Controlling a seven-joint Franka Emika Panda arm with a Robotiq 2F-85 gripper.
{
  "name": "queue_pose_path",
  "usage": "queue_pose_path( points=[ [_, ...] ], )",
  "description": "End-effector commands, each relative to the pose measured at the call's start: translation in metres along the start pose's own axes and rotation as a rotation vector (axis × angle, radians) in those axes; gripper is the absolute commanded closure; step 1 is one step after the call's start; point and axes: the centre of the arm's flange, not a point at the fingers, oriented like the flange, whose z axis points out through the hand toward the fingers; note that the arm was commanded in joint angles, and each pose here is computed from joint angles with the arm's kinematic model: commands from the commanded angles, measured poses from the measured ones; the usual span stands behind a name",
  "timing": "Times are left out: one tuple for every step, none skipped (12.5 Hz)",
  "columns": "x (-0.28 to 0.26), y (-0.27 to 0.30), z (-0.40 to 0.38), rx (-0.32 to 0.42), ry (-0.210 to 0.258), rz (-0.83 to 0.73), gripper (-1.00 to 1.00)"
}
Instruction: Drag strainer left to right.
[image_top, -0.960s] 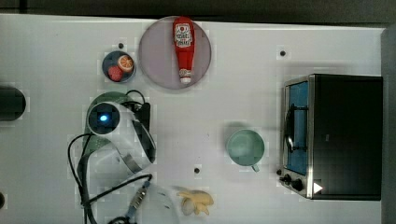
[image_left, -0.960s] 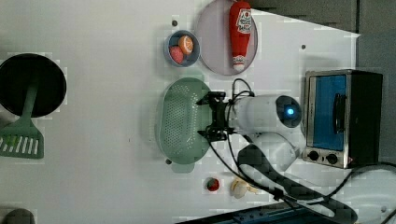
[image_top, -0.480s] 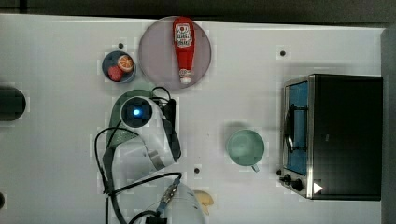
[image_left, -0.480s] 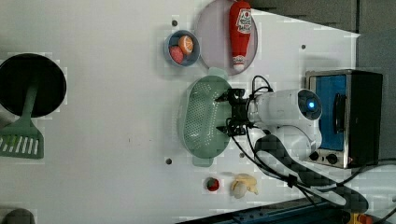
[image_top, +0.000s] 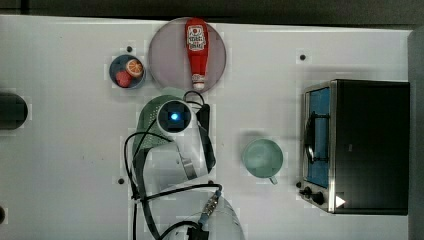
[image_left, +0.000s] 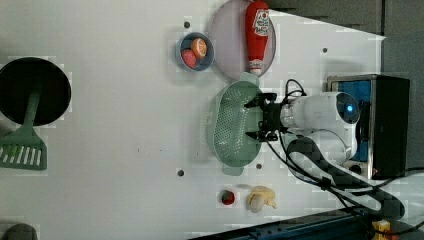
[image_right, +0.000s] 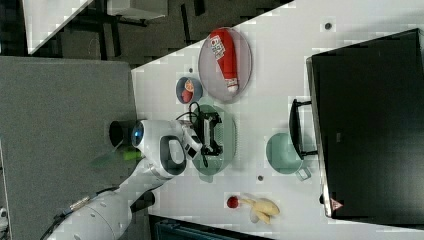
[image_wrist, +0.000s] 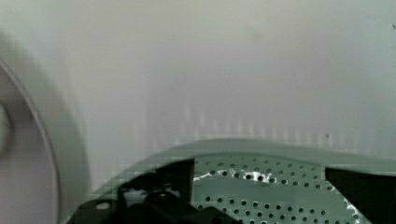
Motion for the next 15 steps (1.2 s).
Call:
queue_pose_path(
  points=[
    [0.026,0.002,-0.013,0.014,0.019,-0.122,-1.0],
    [0.036,0.003,-0.013,0.011,0.025,-0.117,-1.0],
    [0.046,0.003,-0.014,0.012,0.03,-0.119,-1.0],
    [0.056,0.004,-0.014,0.01,0.034,-0.119,-1.0],
    [0.066,0.004,-0.014,0.008,0.039,-0.123,-1.0],
    [0.076,0.004,-0.013,0.007,0.042,-0.133,-1.0],
    [0.085,0.003,-0.013,0.01,0.045,-0.15,-1.0],
    [0.095,0.002,-0.013,0.015,0.047,-0.158,-1.0],
    [0.105,0.001,-0.014,0.021,0.05,-0.154,-1.0],
    [0.114,0.001,-0.014,0.025,0.053,-0.142,-1.0],
    [0.122,0.0,-0.013,0.027,0.056,-0.127,-1.0],
    [0.129,0.0,-0.013,0.028,0.058,-0.114,-1.0],
    [0.136,0.001,-0.013,0.028,0.061,-0.102,-1.0],
    [0.143,0.001,-0.013,0.028,0.064,-0.092,-1.0],
    [0.149,0.001,-0.013,0.026,0.067,-0.091,-1.0]
  ],
)
